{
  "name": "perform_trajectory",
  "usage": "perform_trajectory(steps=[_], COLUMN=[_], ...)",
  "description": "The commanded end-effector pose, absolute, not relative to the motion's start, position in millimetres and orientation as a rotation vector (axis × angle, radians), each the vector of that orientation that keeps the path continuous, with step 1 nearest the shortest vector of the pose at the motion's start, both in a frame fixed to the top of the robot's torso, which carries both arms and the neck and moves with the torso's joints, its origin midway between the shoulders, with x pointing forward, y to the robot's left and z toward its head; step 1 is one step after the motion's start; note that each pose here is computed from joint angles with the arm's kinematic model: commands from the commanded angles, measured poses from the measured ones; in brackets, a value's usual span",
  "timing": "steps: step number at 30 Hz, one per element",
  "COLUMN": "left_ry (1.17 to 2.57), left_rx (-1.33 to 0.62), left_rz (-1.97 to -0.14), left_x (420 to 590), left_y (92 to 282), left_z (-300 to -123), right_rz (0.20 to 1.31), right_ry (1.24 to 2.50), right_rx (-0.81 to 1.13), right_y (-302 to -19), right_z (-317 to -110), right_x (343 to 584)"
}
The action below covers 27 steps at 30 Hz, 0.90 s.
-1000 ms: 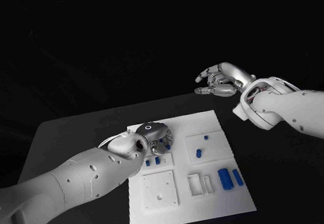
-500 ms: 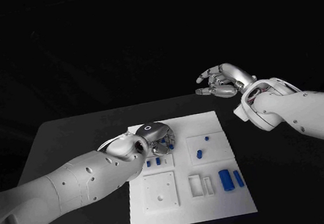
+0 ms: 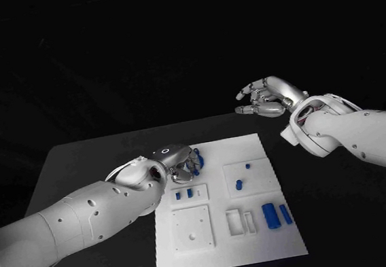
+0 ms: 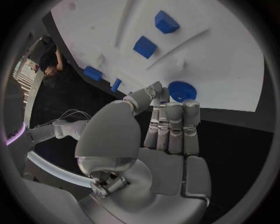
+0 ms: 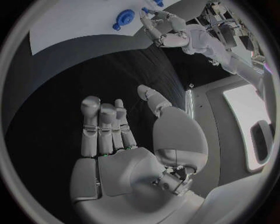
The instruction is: Assemble the parts on the task board
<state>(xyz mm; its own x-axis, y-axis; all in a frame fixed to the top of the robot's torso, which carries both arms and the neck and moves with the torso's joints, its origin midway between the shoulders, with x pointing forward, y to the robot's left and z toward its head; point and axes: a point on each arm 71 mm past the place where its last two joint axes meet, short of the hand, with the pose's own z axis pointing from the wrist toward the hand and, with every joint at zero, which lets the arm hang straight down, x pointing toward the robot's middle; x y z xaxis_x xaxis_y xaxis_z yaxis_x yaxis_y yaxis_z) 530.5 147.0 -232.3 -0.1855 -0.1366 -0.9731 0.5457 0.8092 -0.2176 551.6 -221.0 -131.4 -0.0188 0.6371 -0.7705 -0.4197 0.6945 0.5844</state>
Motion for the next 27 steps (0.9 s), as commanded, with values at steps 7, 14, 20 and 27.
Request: perform_trajectory(steps=[7,14,20,27], left_ry=[1.706,1.716,1.727,1.738], left_rx=[0.289,0.277,0.274,0.277], left_rz=[-0.588,-0.562,-0.551,-0.549], left_x=[531.8,533.5,533.8,533.9], left_y=[168.6,179.9,183.4,182.8], left_z=[-235.1,-236.5,-237.4,-238.4], right_rz=[0.852,0.853,0.852,0.852], right_ry=[1.355,1.355,1.355,1.355], right_rx=[0.192,0.192,0.192,0.192], right_y=[-222,-222,-222,-222], right_z=[-132,-132,-132,-132], right_x=[551,551,551,551])
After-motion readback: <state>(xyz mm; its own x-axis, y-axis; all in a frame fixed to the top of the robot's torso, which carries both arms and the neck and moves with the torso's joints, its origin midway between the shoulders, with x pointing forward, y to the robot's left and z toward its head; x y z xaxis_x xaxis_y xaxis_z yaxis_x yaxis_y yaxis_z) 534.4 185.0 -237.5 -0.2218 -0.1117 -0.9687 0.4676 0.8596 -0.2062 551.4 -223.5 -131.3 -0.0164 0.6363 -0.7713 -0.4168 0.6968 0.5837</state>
